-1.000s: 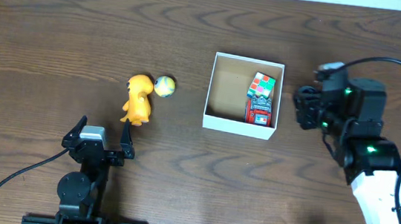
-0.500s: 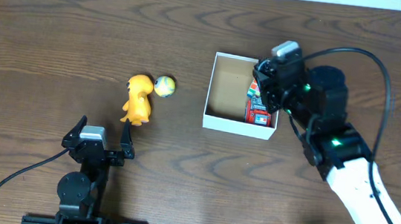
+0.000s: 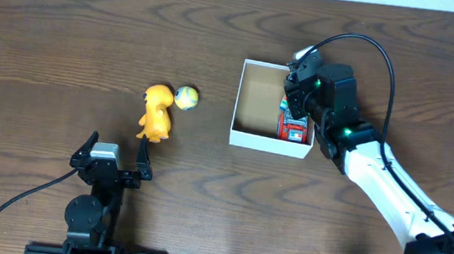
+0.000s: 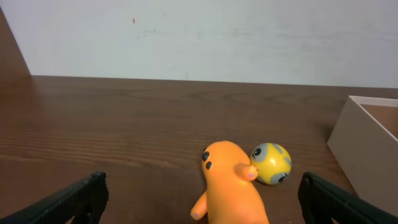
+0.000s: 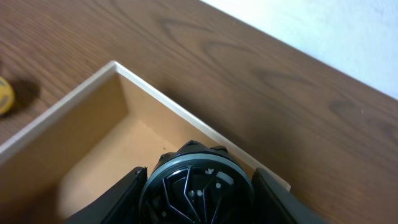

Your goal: Pack container

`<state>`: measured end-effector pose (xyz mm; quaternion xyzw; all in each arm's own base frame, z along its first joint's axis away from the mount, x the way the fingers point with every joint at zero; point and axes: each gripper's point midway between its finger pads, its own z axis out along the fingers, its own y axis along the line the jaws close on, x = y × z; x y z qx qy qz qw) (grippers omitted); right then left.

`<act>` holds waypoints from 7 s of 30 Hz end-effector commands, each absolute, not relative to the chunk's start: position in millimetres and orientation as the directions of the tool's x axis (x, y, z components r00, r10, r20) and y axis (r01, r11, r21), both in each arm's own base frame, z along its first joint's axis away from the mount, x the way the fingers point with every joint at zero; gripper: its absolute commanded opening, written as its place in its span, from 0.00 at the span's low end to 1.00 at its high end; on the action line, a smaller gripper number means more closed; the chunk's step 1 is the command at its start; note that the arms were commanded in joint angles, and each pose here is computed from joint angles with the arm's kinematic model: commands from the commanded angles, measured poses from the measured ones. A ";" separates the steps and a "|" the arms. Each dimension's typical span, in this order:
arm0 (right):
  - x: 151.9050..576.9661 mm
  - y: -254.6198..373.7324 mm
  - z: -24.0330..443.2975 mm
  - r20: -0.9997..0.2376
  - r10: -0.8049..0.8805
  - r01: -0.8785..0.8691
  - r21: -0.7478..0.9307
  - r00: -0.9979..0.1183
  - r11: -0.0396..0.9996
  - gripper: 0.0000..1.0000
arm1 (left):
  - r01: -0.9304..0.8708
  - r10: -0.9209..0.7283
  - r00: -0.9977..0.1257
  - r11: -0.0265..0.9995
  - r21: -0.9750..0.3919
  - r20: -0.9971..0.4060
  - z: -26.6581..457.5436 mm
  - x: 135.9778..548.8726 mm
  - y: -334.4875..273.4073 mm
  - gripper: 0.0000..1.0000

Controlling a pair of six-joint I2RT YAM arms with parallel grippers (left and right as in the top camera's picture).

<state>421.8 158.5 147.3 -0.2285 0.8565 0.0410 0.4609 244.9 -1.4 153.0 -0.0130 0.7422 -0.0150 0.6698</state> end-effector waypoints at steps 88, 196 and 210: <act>337.6 0.4 165.7 -0.593 -0.095 -0.018 -0.134 -0.800 0.991 0.75 | -0.017 -0.033 -0.156 0.999 -0.031 -0.987 136.3 244.0 1.8 0.98; 347.8 -6.0 139.3 -0.558 -0.061 0.029 -0.150 -0.828 0.988 0.99 | -0.017 -0.033 -0.156 0.999 -0.031 -0.987 136.3 244.0 1.8 0.98; 347.8 -6.0 139.3 -0.558 -0.061 0.029 -0.150 -0.828 0.988 0.99 | -0.017 -0.033 -0.156 0.999 -0.031 -0.987 136.3 244.0 1.8 0.98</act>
